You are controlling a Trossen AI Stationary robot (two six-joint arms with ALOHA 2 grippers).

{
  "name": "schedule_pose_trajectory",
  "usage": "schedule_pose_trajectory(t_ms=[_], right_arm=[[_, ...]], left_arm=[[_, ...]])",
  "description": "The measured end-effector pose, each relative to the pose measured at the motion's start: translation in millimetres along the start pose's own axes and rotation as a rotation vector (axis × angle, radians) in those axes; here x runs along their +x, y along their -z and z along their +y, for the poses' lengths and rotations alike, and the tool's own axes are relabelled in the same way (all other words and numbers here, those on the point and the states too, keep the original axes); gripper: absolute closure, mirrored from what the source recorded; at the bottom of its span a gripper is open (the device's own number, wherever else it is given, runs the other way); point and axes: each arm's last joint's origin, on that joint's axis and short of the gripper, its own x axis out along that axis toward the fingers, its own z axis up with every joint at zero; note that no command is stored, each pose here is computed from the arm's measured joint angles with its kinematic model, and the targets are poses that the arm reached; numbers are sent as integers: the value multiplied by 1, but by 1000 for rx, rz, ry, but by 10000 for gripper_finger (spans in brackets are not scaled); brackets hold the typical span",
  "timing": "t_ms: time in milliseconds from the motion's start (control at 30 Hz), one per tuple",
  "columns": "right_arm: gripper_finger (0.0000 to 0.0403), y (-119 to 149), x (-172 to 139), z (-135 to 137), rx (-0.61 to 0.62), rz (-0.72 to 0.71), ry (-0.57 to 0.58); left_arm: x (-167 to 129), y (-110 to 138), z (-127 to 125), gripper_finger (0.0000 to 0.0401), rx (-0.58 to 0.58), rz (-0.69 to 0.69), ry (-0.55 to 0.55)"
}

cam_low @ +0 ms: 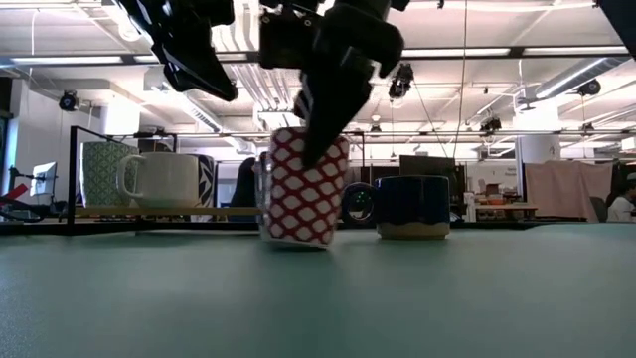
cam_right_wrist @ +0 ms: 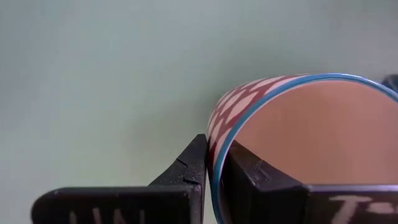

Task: Place coffee mugs
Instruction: Put the red patterned mug on the shelf

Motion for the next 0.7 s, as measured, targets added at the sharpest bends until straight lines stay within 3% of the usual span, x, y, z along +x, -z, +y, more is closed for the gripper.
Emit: schedule_pose_trajectory(t_ms=[367,700], right_arm=[[376,-20,13,-3,-128,13,2],[362,-26,16,-3,-130,34,-3]], left_arm=[[-19,0,3,333,-10,-37,11],[-22,5,4,333,-7,-2,5]])
